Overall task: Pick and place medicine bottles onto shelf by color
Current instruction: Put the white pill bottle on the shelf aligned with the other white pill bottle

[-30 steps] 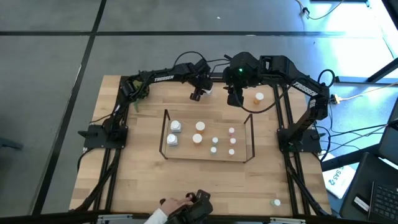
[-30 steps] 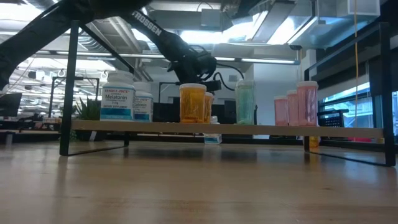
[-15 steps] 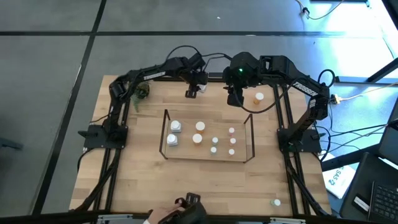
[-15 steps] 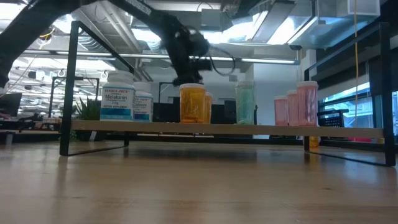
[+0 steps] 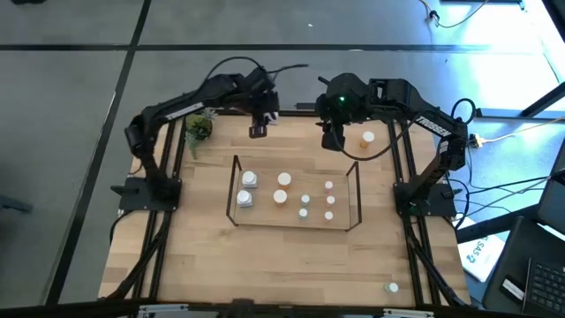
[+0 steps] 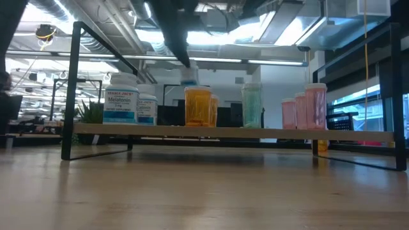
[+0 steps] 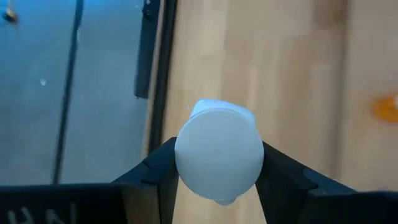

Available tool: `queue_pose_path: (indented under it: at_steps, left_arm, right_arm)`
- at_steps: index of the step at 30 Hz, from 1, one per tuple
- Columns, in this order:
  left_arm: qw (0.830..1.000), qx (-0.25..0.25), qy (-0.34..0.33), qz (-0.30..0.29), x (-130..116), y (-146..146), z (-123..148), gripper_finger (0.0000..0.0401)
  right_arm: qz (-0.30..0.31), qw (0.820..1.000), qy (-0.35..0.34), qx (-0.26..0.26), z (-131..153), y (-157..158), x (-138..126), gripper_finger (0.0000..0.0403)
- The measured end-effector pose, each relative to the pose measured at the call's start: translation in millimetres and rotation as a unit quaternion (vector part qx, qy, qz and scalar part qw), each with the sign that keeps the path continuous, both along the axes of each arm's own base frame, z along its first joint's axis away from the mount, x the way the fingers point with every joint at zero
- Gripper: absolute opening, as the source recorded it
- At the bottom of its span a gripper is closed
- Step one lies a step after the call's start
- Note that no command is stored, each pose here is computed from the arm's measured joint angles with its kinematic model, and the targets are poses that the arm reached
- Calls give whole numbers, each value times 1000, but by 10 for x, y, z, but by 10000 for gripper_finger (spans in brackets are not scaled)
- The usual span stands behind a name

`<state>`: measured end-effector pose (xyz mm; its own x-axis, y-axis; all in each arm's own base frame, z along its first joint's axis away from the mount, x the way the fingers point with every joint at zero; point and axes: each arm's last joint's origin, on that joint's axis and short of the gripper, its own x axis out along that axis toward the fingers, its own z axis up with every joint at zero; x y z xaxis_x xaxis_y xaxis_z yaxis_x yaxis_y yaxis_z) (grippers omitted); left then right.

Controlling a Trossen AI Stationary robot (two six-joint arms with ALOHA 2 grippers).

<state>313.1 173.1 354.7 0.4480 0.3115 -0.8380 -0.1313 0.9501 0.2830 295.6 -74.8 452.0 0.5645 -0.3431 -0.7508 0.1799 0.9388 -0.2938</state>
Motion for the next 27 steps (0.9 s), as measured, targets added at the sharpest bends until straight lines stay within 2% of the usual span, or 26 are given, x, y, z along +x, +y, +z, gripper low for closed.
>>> queue_pose_path:
  at_steps: [4,9,13,27]
  left_arm:
    - [999,-22,-17,27,-132,-270,196,157]
    - [999,-6,-1,48,-267,-642,351,157]
    - [998,-26,1,49,-314,-947,406,157]
    - [994,-106,-24,2,-404,-2059,493,157]
  right_arm:
    - [21,1000,-1,11,-2,12,5,180]
    - [141,986,-17,83,-3,95,26,180]
    - [199,971,-32,131,4,165,37,180]
    - [234,962,-37,135,25,325,50,180]
